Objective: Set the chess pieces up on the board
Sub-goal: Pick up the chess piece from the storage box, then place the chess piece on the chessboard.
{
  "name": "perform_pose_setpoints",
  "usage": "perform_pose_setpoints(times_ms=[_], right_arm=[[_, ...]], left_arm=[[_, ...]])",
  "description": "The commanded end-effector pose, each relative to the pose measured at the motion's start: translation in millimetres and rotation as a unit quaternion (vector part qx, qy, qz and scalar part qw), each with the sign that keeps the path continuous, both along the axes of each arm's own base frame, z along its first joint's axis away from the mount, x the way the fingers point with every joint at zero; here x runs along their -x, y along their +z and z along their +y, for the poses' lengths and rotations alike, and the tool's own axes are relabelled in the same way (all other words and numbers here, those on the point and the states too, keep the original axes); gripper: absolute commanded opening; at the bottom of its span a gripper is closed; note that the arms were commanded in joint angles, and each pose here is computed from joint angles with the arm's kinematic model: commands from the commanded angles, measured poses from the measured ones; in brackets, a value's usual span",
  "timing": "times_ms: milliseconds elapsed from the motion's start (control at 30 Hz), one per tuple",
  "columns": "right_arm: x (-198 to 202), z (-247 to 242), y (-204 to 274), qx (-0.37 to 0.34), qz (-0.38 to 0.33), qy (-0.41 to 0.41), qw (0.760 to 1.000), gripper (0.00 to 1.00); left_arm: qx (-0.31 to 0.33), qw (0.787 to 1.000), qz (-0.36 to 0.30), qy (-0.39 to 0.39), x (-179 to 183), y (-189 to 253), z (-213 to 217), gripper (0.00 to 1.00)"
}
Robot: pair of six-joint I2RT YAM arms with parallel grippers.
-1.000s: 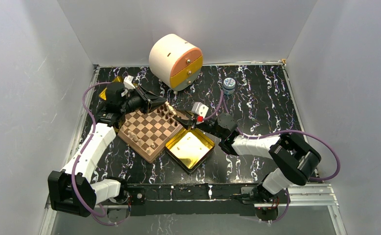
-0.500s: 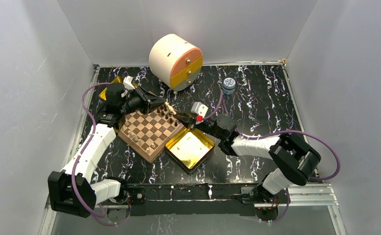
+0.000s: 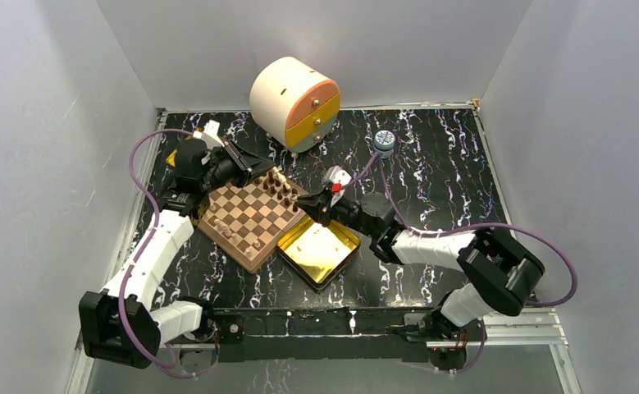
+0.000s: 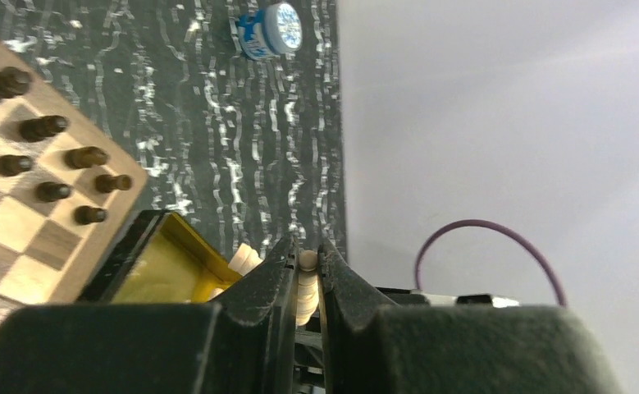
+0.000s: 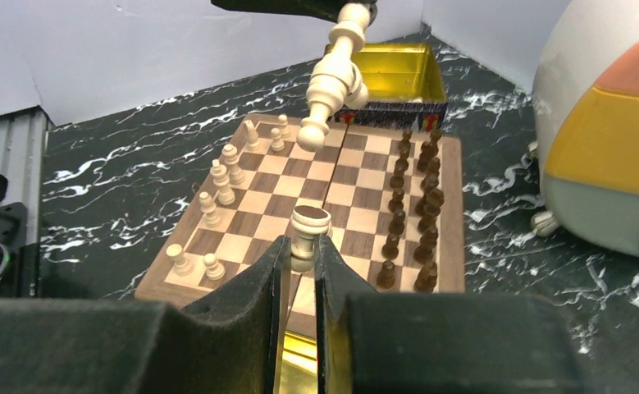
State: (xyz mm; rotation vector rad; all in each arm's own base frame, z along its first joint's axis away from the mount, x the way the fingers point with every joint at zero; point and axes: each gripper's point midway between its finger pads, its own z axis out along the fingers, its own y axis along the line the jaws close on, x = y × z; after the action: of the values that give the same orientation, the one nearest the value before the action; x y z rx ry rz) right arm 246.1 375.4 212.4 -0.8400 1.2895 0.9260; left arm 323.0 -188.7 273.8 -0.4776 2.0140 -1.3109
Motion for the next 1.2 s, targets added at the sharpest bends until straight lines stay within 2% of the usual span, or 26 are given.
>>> perform_pose_setpoints(times_ms=[0, 167, 367, 533, 767, 1000, 1167], right_arm=[[3.1, 3.6, 11.5, -0.02, 0.1, -0.006, 0.995, 0.23], [4.2, 14.7, -10.6, 0.011, 0.259, -0.02, 0.966, 0.25], [16.2, 32.9, -28.2, 0.024, 0.407, -0.009, 0.913, 0.26], [22.2, 47.9, -34.5, 0.034, 0.464, 0.007, 0.885, 0.26], [22.6, 49.2, -47.5, 0.069, 0.5, -0.012, 0.863, 0.26], [11.8, 56.6, -65.1, 0.104, 0.523, -0.043, 0.845, 0.25], [6.0, 67.9, -84.7, 0.148, 0.553, -0.055, 0.818, 0.25]], left_arm=[[-0.119, 0.992, -0.039, 0.014, -0.9, -9.9, 20.7, 0.0], [-0.271, 0.96, -0.034, 0.061, -4.2, -23.8, 64.9, 0.0], [-0.37, 0.921, -0.06, 0.105, -5.7, -19.5, 102.0, 0.0], [-0.374, 0.918, -0.082, 0.103, 0.1, -13.9, 103.7, 0.0], [-0.363, 0.923, -0.108, 0.067, 11.8, -20.5, 92.7, 0.0], [-0.404, 0.906, -0.094, 0.082, 19.0, -32.2, 110.0, 0.0], [-0.428, 0.893, -0.096, 0.097, 20.3, -31.1, 121.4, 0.0]])
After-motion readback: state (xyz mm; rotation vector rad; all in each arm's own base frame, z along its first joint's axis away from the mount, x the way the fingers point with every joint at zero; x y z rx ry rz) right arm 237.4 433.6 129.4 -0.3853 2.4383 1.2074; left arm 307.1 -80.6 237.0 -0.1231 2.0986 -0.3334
